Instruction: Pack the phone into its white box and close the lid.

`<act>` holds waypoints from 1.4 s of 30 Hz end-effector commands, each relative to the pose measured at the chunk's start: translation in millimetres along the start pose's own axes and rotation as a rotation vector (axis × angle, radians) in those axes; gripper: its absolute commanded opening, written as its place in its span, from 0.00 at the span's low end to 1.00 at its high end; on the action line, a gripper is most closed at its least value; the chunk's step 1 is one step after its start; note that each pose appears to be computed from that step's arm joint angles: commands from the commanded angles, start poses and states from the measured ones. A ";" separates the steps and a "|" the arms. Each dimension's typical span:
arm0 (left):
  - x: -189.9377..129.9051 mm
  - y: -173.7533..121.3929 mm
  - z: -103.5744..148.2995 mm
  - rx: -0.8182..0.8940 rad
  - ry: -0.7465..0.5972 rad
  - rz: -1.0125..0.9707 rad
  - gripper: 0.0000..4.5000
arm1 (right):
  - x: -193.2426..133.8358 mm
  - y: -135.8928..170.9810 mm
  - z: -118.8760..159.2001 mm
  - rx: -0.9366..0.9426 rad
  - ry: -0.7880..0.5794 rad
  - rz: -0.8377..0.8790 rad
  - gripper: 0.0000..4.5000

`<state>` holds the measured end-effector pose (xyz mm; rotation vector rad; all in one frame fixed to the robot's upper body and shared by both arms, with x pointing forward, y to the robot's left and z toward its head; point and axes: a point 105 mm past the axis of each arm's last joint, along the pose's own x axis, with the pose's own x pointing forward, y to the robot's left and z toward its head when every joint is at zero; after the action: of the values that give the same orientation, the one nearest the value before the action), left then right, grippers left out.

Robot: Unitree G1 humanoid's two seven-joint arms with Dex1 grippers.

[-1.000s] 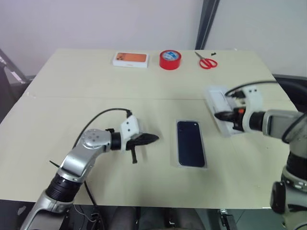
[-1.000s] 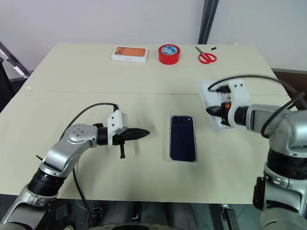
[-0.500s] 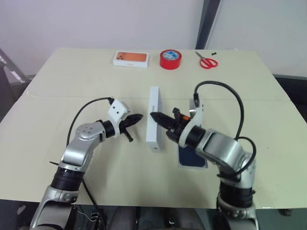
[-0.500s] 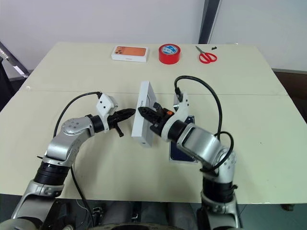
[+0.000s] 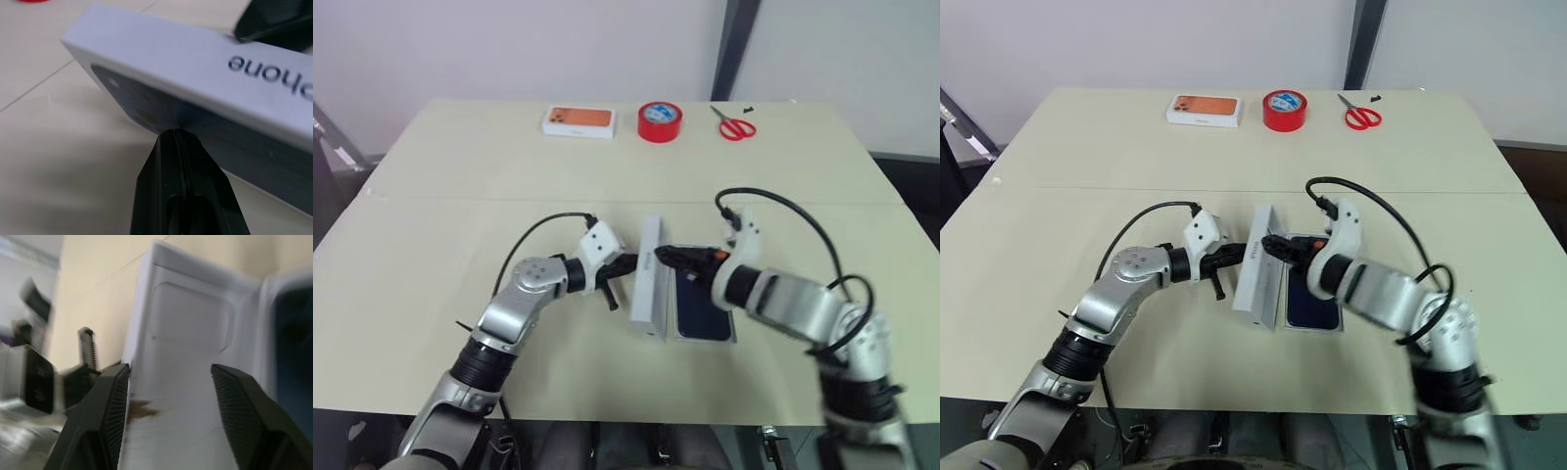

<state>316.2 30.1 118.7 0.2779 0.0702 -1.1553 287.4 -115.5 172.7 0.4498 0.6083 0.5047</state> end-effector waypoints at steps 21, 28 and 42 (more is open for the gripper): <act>-19.0 6.5 14.7 -0.049 0.131 0.009 0.00 | -44.4 -55.6 19.4 -1.151 0.246 -0.115 0.01; -10.7 -10.4 -6.0 -0.118 0.304 -0.054 0.00 | -38.3 -55.1 -3.4 -1.236 0.312 -0.037 0.01; 32.5 -31.5 15.4 -0.159 0.189 -0.153 0.00 | -39.9 -63.4 -10.4 -1.254 0.344 -0.062 0.01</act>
<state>301.6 -3.6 103.1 0.2586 0.4353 -1.2178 271.6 -189.9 136.3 -0.8332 0.5727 0.8031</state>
